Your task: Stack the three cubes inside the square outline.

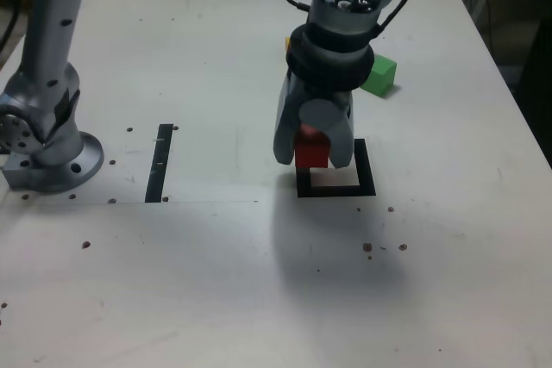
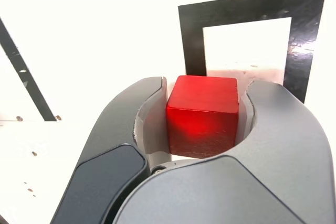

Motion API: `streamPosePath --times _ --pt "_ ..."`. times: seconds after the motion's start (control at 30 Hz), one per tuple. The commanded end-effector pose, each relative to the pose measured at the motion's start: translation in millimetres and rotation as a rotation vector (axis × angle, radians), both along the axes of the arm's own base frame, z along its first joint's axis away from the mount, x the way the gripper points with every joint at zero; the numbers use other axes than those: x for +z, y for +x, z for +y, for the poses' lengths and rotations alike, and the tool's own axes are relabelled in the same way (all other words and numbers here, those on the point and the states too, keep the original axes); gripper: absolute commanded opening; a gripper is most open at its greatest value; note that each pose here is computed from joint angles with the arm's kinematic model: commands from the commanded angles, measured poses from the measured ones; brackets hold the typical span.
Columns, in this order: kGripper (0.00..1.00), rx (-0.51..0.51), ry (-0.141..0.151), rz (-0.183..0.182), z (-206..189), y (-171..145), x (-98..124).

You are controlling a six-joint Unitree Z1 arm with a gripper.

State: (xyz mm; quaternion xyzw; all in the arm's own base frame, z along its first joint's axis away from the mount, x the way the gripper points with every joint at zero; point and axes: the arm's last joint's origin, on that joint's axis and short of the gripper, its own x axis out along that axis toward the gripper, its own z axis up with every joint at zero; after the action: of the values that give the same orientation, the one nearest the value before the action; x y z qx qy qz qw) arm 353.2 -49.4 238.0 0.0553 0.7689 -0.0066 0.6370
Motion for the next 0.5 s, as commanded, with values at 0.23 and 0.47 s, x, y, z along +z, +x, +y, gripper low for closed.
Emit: streamPosePath --times 0.23,0.47 --pt "0.15 -0.018 -0.009 -0.024 -2 11 -10" --pt "0.22 -0.037 -0.019 -0.019 -4 18 -17"
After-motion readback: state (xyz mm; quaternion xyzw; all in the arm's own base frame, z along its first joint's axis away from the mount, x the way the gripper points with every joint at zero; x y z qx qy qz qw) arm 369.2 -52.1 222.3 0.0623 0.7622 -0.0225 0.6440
